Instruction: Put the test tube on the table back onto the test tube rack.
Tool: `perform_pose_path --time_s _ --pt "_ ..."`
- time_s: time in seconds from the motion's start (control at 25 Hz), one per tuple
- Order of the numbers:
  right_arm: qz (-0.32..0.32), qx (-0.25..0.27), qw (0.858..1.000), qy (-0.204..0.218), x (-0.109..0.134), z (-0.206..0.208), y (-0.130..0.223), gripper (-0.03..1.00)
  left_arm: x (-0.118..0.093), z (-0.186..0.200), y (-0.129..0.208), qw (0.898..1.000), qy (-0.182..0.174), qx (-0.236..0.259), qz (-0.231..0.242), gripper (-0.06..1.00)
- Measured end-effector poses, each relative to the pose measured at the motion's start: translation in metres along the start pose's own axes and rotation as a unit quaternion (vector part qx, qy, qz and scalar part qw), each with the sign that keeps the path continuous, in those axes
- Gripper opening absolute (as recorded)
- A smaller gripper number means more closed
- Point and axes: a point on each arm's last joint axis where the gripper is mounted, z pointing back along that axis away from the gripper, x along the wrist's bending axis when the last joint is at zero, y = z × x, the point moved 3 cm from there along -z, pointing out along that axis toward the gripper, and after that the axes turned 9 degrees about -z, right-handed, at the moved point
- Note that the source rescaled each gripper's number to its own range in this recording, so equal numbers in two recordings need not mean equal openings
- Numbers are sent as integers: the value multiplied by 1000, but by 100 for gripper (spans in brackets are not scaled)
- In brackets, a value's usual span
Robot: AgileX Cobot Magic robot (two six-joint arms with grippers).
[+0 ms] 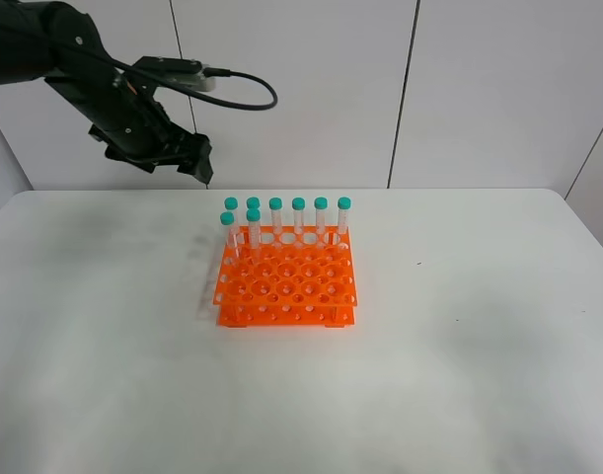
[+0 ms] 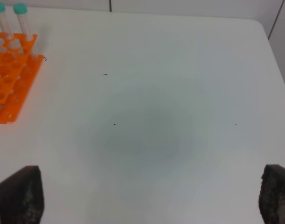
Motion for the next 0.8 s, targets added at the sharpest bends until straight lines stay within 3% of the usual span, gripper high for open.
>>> perform_pose_path --time_s 0.16,0.36,0.52,0.8 --pt "0 0 1000 0 0 0 0 100 37 5 20 996 -16 49 69 98" --pt "0 0 1000 0 0 0 0 100 65 11 38 990 -33 93 97 100" --pt "0 0 1000 0 0 0 0 100 70 19 41 989 -43 98 98 100" --pt "0 0 1000 0 0 0 0 100 61 67 53 988 -55 115 89 100"
